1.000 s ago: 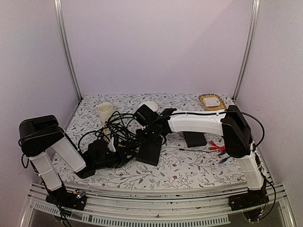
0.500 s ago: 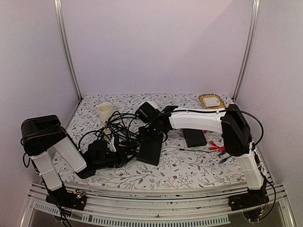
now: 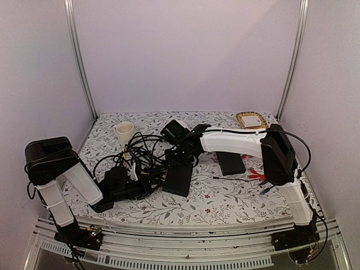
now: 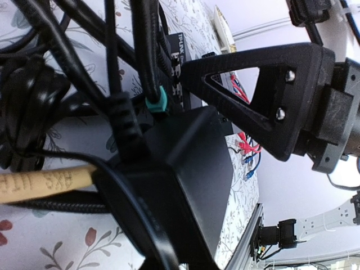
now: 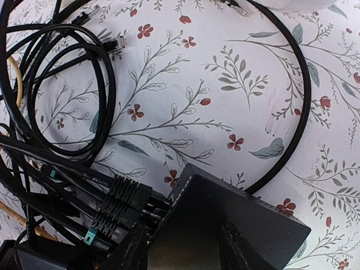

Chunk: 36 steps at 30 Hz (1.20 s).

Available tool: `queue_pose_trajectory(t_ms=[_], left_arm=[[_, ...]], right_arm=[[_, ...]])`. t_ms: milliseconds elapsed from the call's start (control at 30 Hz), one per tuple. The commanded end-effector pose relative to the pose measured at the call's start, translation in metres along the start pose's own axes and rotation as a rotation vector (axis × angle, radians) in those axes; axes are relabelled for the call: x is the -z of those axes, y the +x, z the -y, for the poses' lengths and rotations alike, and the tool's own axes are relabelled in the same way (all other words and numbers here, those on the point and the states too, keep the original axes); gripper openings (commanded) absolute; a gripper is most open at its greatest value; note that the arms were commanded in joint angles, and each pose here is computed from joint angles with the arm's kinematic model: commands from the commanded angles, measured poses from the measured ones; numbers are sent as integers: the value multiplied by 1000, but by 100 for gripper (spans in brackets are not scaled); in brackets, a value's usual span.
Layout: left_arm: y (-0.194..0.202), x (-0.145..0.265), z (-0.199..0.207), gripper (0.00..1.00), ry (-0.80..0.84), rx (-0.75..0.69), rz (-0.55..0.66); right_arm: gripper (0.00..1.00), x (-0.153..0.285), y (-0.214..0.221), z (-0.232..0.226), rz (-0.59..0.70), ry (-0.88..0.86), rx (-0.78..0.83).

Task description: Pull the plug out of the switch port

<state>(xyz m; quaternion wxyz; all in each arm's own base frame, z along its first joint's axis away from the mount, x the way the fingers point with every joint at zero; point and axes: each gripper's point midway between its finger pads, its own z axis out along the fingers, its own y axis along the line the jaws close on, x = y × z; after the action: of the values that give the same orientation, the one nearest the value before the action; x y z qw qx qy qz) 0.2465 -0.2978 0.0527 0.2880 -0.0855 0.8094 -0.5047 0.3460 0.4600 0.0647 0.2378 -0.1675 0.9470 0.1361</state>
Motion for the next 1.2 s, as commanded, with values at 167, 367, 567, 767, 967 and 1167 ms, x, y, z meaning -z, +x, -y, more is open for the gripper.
queue_pose_trajectory(t_ms=[167, 367, 567, 767, 967, 1167], left_arm=[[-12, -2, 29, 0, 88, -48, 42], [-14, -6, 31, 0, 87, -54, 46], [-15, -10, 33, 0, 85, -64, 47], [-16, -11, 33, 0, 79, -69, 48], [-17, -12, 32, 0, 80, -69, 52], [-23, -6, 35, 0, 101, -60, 84]], right_arm=[[46, -24, 46, 6, -144, 22, 53], [46, -24, 60, -2, -172, 10, 76], [47, -20, 66, -9, -181, -8, 94], [50, -19, 71, -14, -190, -15, 112], [51, -23, 80, -7, -217, 19, 126], [50, -26, 91, 11, -234, 92, 151]])
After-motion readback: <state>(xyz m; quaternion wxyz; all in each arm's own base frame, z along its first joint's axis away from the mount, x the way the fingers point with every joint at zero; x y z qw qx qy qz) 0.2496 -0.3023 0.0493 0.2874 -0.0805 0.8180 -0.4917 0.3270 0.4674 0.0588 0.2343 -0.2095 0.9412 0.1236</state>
